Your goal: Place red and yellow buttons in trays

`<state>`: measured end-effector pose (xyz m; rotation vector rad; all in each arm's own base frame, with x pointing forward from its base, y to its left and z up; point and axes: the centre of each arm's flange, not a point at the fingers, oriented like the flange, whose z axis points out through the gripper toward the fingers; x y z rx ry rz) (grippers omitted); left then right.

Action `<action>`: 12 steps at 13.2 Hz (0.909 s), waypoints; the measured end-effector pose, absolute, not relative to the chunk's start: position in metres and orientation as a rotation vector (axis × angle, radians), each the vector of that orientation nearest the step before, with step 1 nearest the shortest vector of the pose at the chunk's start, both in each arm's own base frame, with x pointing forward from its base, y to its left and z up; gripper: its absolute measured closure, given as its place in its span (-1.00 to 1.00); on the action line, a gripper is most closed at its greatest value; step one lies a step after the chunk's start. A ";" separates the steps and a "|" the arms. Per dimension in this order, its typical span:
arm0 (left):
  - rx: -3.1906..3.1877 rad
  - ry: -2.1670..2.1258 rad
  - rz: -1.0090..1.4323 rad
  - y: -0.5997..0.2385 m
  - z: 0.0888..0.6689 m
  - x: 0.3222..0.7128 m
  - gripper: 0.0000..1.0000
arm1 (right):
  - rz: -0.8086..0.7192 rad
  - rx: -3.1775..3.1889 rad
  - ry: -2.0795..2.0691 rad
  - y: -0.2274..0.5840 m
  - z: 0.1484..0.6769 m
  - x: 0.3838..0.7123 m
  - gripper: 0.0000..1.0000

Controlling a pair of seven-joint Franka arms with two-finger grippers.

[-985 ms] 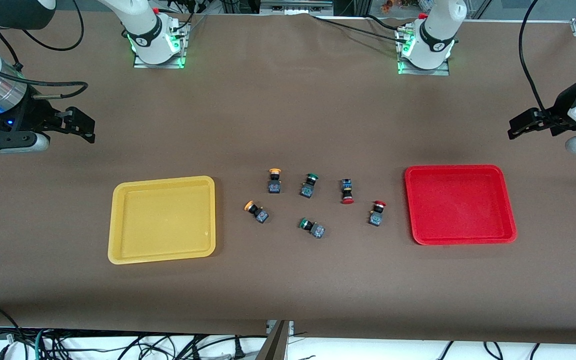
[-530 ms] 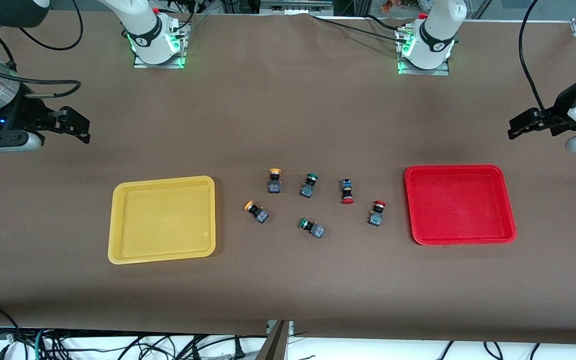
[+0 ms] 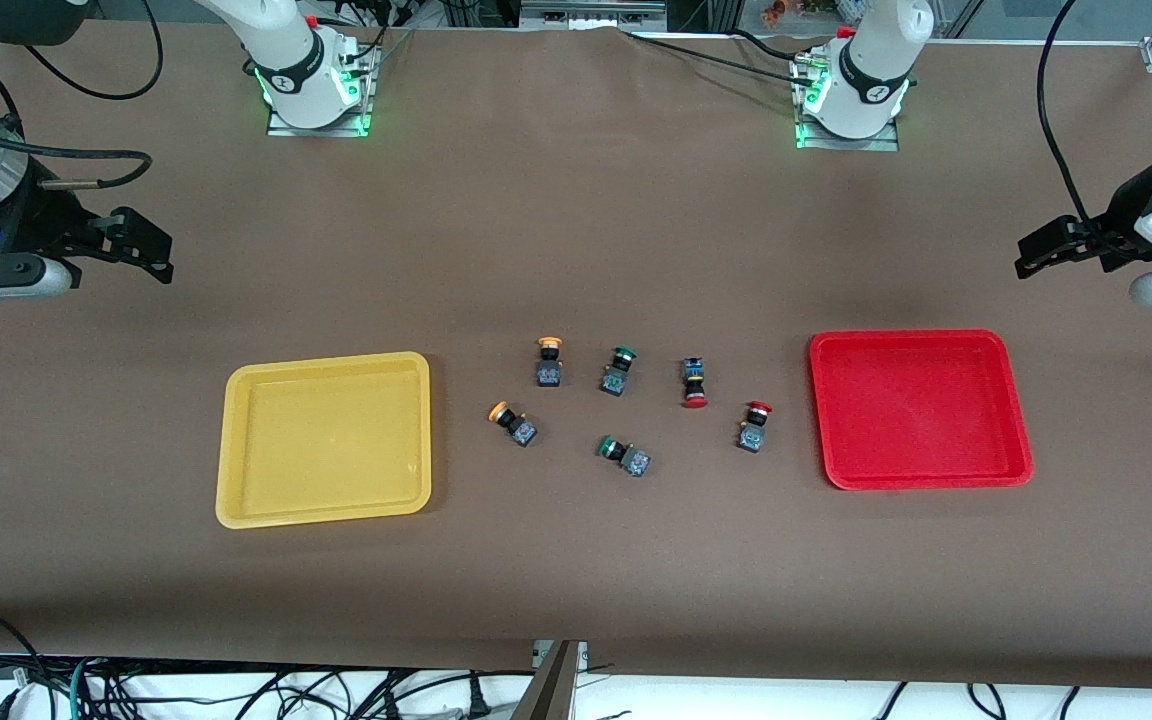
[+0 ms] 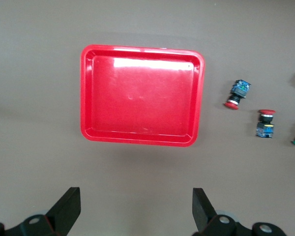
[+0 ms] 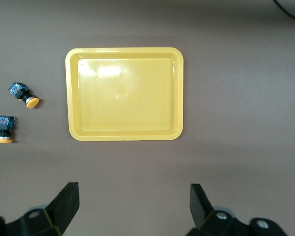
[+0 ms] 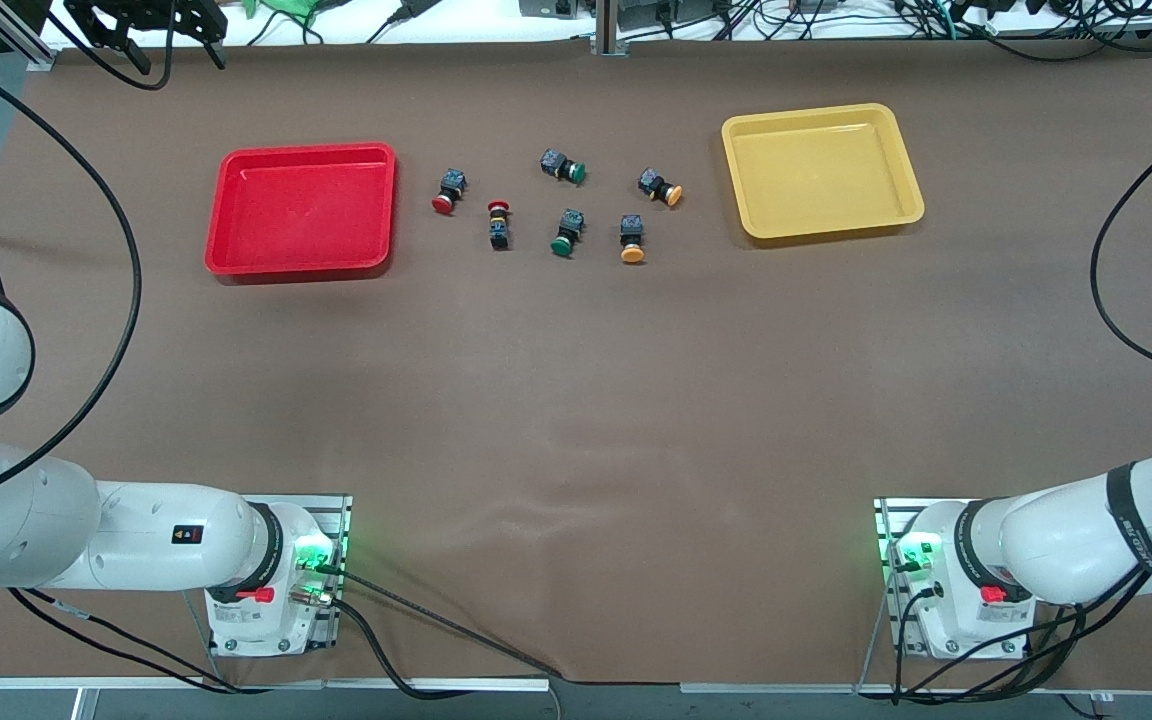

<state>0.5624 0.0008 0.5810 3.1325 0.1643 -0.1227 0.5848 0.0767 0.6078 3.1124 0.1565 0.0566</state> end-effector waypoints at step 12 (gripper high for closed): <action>3.060 -0.170 -0.191 -0.166 0.385 0.634 -1.00 | -0.122 3.154 0.462 0.222 0.439 0.626 -1.00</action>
